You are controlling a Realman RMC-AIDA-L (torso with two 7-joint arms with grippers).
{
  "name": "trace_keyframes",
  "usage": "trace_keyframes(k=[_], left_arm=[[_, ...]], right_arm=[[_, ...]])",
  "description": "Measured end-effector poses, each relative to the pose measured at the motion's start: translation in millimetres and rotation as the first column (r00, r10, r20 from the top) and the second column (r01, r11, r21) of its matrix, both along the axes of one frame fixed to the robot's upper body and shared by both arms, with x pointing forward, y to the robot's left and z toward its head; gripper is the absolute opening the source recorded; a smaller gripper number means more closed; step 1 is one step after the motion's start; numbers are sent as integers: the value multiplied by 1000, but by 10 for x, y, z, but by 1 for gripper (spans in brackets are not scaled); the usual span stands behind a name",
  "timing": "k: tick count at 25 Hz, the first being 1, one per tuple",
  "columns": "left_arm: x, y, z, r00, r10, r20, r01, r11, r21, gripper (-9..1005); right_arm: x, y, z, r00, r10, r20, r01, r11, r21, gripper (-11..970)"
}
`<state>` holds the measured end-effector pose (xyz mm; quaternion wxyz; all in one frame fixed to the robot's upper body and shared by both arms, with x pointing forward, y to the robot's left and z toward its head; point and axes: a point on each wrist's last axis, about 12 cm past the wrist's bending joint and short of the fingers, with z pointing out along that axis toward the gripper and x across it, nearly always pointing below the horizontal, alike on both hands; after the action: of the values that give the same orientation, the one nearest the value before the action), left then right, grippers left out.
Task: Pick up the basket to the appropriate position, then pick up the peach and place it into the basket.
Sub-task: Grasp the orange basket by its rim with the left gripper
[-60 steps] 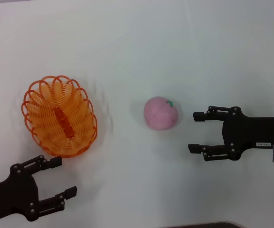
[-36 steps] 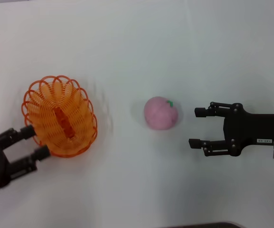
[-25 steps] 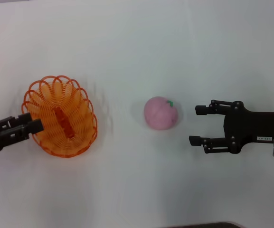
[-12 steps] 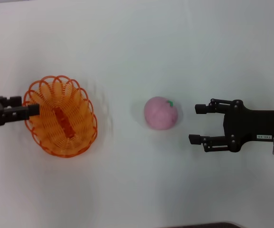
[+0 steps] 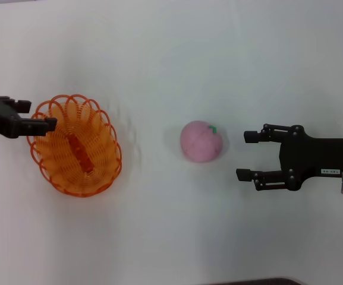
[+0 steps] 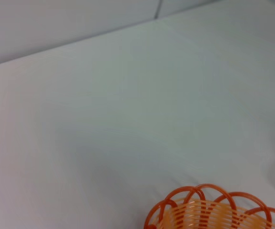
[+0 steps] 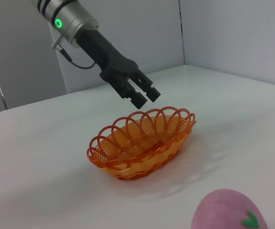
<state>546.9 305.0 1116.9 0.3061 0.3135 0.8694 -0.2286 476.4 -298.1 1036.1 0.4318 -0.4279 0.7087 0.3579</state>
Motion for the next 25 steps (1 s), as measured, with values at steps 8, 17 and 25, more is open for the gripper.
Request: trace_keyframes(k=[8,17,25], left_arm=[[190,-259,69,994,-108,22,104,984,146,771],[327,-449,128,980,-198,24,184,943,277,767],[408,-521,135,973,-226,41,196,911,364,764]], right_arm=[[-6,2,-4,1000,-1,-2,1,1000,1,854],[-17,0,-12,1000,-4,-5,4,1000,2,854],[-7,6,-6,1000,-2,-2,2,1000,2,854]])
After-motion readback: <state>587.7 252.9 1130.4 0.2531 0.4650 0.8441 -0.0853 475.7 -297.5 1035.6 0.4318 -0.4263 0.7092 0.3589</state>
